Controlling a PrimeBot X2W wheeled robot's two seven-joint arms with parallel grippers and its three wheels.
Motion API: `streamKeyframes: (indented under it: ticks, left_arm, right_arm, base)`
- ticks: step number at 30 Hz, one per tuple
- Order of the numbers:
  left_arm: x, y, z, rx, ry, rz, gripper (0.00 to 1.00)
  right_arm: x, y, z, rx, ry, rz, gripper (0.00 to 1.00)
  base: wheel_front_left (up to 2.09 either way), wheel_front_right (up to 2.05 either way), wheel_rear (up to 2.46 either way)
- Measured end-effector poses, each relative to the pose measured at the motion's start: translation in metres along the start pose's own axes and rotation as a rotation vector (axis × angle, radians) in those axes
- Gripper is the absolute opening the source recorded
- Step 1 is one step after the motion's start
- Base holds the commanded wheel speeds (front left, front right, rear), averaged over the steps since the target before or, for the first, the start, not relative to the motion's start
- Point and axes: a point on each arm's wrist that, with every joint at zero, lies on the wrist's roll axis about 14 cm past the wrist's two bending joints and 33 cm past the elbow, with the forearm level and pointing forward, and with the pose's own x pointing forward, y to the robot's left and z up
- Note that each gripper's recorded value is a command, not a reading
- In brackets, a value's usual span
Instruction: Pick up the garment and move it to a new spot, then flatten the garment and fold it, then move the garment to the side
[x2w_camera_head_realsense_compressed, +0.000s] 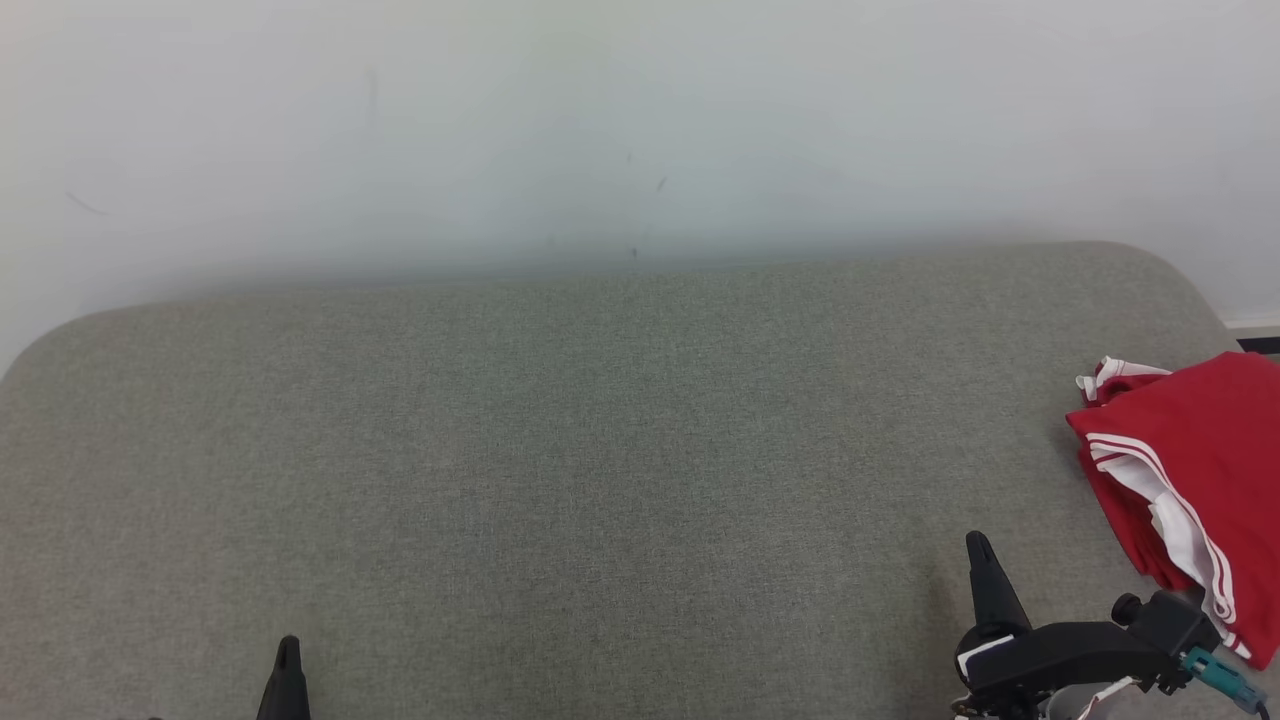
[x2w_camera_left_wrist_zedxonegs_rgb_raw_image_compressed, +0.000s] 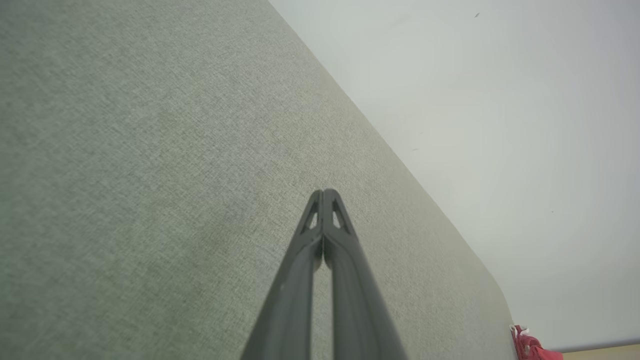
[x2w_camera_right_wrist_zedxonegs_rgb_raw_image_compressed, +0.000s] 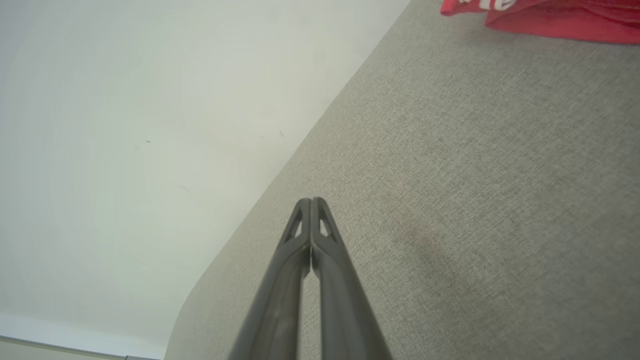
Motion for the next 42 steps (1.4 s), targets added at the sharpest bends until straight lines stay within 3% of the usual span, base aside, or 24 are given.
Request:
streamKeyframes:
  ticks: [17, 42]
  left_arm:
    - [0.007, -0.011, 0.009, -0.223, -0.004, -0.038, 0.0]
    - [0.012, -0.022, 0.017, -0.458, 0.004, -0.088, 0.0]
  right_arm:
    - [0.001, 0.004, 0.006, 0.212, -0.006, 0.012, 0.0]
    - [0.004, 0.013, 0.013, 0.443, -0.006, 0.051, 0.0]
  base:
    - [0.0, 0.0, 0.0]
    - [0.0, 0.0, 0.0]
